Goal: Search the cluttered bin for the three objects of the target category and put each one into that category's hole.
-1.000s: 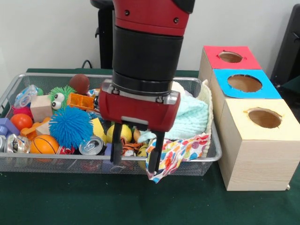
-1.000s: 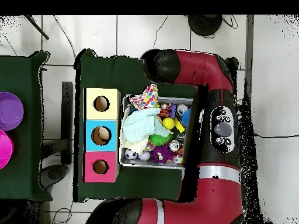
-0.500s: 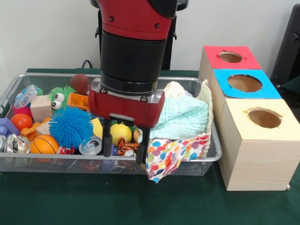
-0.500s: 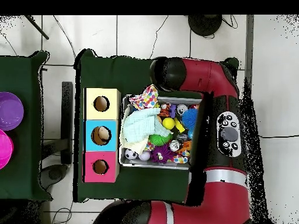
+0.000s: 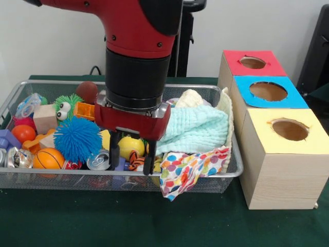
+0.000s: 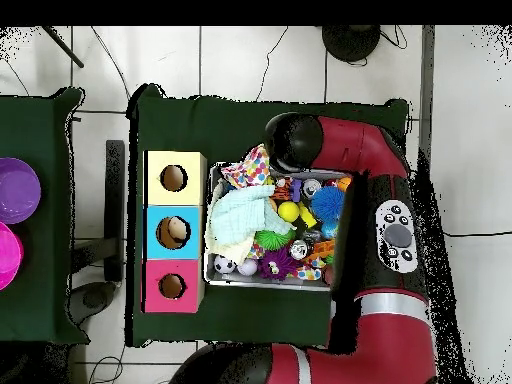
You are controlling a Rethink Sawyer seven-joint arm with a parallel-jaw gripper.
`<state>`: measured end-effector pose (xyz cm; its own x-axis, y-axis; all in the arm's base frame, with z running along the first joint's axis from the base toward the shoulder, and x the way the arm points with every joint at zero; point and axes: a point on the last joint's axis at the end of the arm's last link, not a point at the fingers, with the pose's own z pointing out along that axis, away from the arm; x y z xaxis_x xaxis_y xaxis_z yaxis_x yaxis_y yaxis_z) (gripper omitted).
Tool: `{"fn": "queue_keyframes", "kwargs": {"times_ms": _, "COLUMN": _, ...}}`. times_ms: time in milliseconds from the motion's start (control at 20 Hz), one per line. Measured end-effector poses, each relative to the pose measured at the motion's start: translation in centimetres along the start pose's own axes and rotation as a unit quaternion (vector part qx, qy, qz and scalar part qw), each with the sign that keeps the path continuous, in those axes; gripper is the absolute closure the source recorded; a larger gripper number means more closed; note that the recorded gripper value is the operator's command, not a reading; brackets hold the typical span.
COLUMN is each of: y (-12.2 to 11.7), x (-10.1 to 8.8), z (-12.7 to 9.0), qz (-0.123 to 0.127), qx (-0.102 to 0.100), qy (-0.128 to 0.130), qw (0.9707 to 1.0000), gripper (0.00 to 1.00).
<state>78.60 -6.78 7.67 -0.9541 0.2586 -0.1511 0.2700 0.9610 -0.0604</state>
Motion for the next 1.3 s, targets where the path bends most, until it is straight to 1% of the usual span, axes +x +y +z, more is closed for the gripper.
{"fn": "queue_keyframes", "kwargs": {"times_ms": 200, "y": -0.7, "x": 1.0, "z": 0.7, "qz": 0.004, "qx": -0.001, "qy": 0.013, "qw": 0.9999, "gripper": 0.0}}
{"fn": "queue_keyframes", "kwargs": {"times_ms": 450, "y": -0.9, "x": 1.6, "z": 1.1, "qz": 0.006, "qx": -0.003, "qy": 0.021, "qw": 0.9998, "gripper": 0.0}}
{"fn": "queue_keyframes", "kwargs": {"times_ms": 600, "y": -1.2, "x": 1.4, "z": 1.3, "qz": 0.01, "qx": -0.009, "qy": 0.022, "qw": 0.9997, "gripper": 0.0}}
{"fn": "queue_keyframes", "kwargs": {"times_ms": 900, "y": -2.0, "x": 1.2, "z": 1.5, "qz": 0.018, "qx": -0.013, "qy": 0.023, "qw": 0.9995, "gripper": 0.0}}
{"fn": "queue_keyframes", "kwargs": {"times_ms": 1300, "y": -2.3, "x": 1.0, "z": 1.5, "qz": 0.022, "qx": -0.018, "qy": 0.023, "qw": 0.9993, "gripper": 0.0}}
